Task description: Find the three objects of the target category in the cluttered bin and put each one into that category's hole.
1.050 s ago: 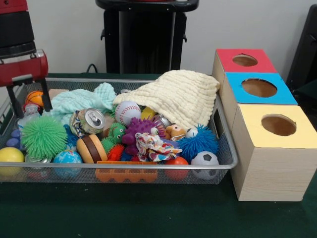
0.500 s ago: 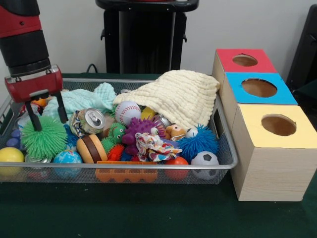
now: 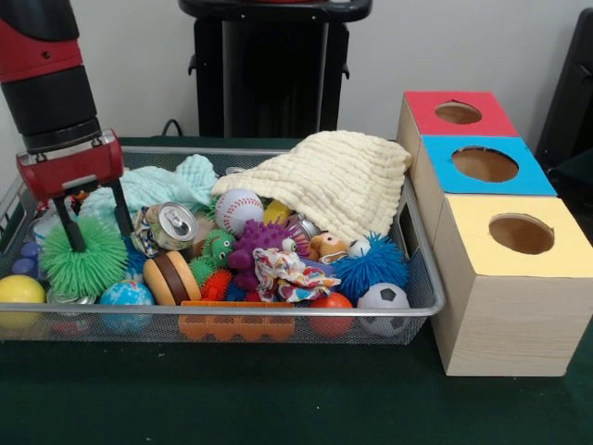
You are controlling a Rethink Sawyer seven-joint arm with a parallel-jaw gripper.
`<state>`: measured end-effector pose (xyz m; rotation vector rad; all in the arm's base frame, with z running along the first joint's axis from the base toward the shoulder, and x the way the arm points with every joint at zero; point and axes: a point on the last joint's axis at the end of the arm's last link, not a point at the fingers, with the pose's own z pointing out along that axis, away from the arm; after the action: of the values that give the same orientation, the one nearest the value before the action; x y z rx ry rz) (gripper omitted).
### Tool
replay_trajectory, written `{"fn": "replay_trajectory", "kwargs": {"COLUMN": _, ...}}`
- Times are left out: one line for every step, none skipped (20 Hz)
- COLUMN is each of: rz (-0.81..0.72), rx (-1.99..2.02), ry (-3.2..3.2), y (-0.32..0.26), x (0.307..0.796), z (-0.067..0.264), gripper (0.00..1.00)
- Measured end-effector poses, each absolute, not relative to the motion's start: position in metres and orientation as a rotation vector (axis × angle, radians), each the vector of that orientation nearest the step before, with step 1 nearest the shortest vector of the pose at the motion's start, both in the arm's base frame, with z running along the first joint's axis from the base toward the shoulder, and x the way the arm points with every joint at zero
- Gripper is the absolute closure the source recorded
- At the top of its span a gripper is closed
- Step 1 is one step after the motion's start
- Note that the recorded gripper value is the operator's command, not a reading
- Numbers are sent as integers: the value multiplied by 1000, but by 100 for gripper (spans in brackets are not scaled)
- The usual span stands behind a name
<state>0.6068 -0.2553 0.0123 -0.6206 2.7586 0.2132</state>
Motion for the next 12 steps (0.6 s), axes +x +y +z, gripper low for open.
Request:
{"fn": "replay_trajectory", "kwargs": {"rz": 212, "rx": -620, "ry": 2759, "y": -256, "x": 607, "z": 12, "gripper": 0}}
{"fn": "replay_trajectory", "kwargs": {"rz": 212, "rx": -619, "ry": 2758, "y": -256, "x": 607, "z": 12, "gripper": 0}}
{"fn": "replay_trajectory", "kwargs": {"rz": 211, "rx": -618, "ry": 2758, "y": -256, "x": 608, "z": 12, "gripper": 0}}
{"fn": "replay_trajectory", "kwargs": {"rz": 210, "rx": -618, "ry": 2758, "y": -256, "x": 608, "z": 12, "gripper": 0}}
{"fn": "replay_trajectory", "kwargs": {"rz": 210, "rx": -618, "ry": 2758, "y": -257, "x": 608, "z": 12, "gripper": 0}}
{"fn": "replay_trajectory", "kwargs": {"rz": 210, "rx": -618, "ry": 2758, "y": -257, "x": 608, "z": 13, "gripper": 0}}
{"fn": "replay_trajectory", "kwargs": {"rz": 209, "rx": -617, "ry": 2758, "y": -257, "x": 608, "z": 13, "gripper": 0}}
{"fn": "replay_trajectory", "kwargs": {"rz": 209, "rx": -617, "ry": 2758, "y": -257, "x": 608, "z": 13, "gripper": 0}}
{"fn": "replay_trajectory", "kwargs": {"rz": 209, "rx": -617, "ry": 2758, "y": -257, "x": 608, "z": 13, "gripper": 0}}
{"fn": "replay_trajectory", "kwargs": {"rz": 208, "rx": -617, "ry": 2758, "y": -257, "x": 608, "z": 13, "gripper": 0}}
{"fn": "replay_trajectory", "kwargs": {"rz": 209, "rx": -616, "ry": 2758, "y": -257, "x": 608, "z": 13, "gripper": 0}}
{"fn": "replay_trajectory", "kwargs": {"rz": 209, "rx": -615, "ry": 2758, "y": -258, "x": 608, "z": 13, "gripper": 0}}
